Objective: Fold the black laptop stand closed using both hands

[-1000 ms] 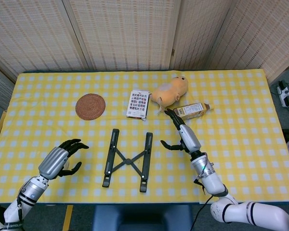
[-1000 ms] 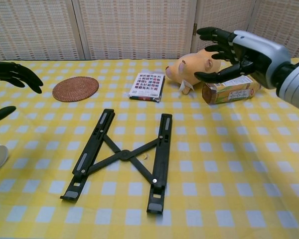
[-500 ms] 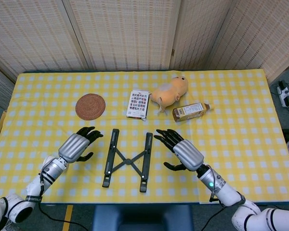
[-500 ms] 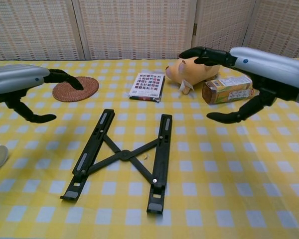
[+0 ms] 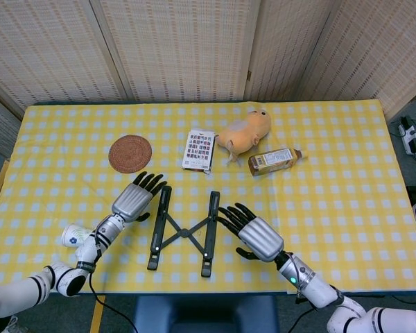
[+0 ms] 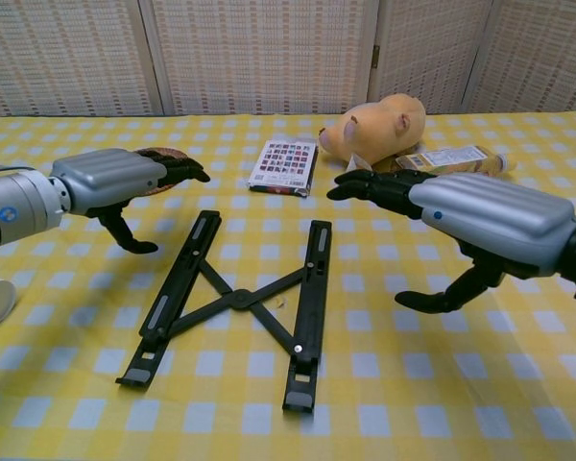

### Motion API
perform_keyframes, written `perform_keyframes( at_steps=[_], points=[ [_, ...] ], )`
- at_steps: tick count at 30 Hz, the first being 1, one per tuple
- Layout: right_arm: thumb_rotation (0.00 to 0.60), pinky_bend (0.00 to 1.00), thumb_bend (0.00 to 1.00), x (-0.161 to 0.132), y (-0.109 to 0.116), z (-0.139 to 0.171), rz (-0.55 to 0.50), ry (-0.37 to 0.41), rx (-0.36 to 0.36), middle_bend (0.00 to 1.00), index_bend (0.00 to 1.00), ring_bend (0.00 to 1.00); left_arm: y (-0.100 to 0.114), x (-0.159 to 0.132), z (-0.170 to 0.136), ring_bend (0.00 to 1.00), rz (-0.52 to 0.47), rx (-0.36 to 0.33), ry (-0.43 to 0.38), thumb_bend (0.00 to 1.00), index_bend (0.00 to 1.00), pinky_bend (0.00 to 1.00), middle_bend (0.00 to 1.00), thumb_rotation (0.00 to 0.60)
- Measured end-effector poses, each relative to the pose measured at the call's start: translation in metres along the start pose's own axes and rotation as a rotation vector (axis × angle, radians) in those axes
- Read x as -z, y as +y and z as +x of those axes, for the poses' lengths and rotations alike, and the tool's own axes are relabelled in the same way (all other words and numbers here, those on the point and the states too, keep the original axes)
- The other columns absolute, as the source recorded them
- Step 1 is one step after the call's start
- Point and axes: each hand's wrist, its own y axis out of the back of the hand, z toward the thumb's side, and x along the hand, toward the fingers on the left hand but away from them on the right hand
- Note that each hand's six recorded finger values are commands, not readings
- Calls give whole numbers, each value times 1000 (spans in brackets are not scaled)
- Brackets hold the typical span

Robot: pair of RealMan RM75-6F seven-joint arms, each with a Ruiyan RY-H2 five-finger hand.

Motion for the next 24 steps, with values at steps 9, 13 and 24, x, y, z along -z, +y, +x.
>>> perform_keyframes(
  at_steps=[9,13,24],
  points=[
    [600,0,335,2,-12,-4,-7,-24,-10,0,0,0,-13,-2,13,0,85,3,4,237,21,0,1,600],
    [600,0,335,4,-15,-5,-8,-28,-15,0,0,0,-15,-5,16,0,118,-5,-8,225,17,0,0,600],
    [600,0,335,2,-26,-15,4,-38,1,0,0,0,-20,-18,16,0,67,-1,-46,219,17,0,0,600]
  ],
)
